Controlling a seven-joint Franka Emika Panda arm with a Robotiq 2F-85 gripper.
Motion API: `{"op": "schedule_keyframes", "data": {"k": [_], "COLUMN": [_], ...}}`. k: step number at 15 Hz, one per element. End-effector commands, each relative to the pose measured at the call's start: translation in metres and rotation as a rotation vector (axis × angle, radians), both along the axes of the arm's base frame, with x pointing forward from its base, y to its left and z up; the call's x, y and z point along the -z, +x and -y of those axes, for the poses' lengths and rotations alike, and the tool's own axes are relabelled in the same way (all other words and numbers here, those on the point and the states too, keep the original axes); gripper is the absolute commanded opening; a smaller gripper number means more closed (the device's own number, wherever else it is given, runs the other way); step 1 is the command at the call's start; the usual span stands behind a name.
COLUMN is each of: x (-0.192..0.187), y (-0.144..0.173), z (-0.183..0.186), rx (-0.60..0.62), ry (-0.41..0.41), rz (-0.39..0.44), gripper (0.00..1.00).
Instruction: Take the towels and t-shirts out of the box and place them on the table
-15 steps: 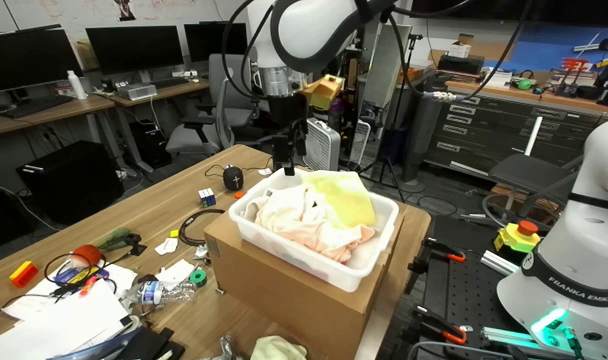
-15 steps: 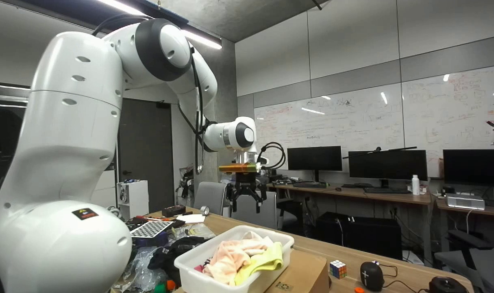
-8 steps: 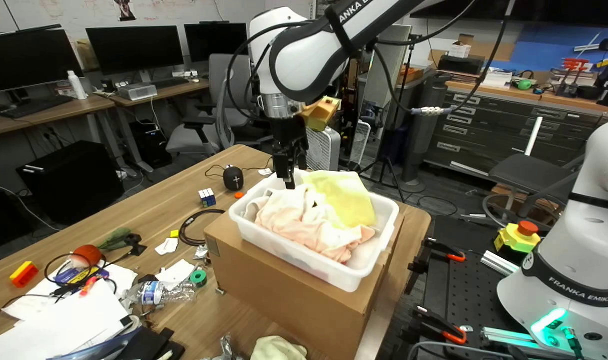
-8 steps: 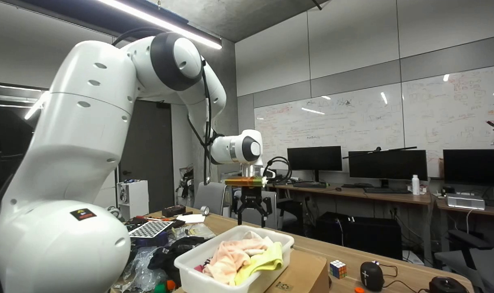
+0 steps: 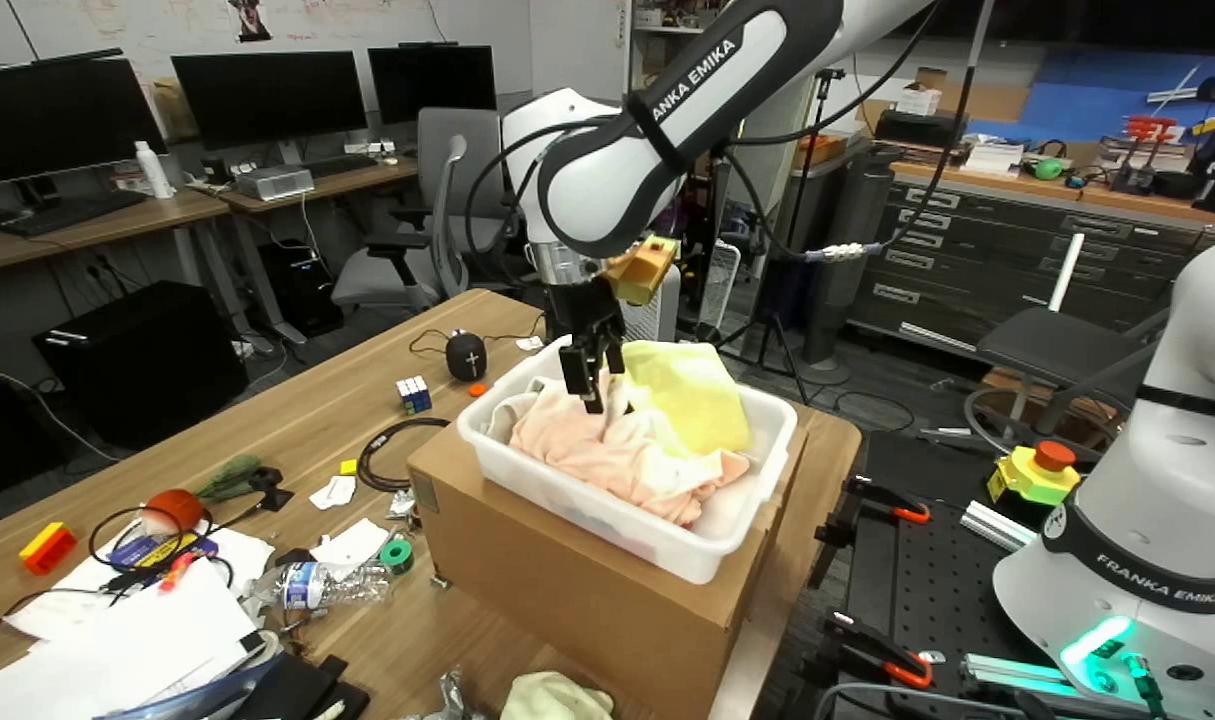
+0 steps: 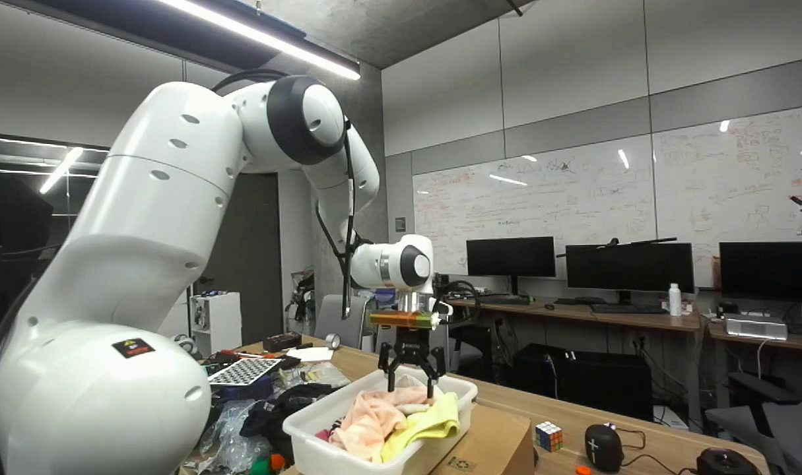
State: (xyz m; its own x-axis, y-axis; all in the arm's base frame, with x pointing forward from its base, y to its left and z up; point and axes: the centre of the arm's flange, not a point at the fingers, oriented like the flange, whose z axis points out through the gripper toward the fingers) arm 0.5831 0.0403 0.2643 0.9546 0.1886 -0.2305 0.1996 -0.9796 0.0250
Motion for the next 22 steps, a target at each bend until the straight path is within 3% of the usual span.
{"op": "schedule_keyframes", "data": {"k": [1, 15, 16, 18, 22], "x": [0.016, 0.059, 0.061, 0.060, 0.055], "y": [0.005, -0.005, -0.005, -0.003, -0.003], "z": [0.007, 0.015, 0.015, 0.015, 0.014], "rx": [-0.019, -0.050, -0.045, -0.039, -0.030], "ry": [0.011, 0.008, 0.009, 0.014, 0.023], "rz": [-0.006, -0.078, -0.079, -0.089, -0.093], "gripper": [1.00, 1.00, 0.75, 0.68, 0.35]}}
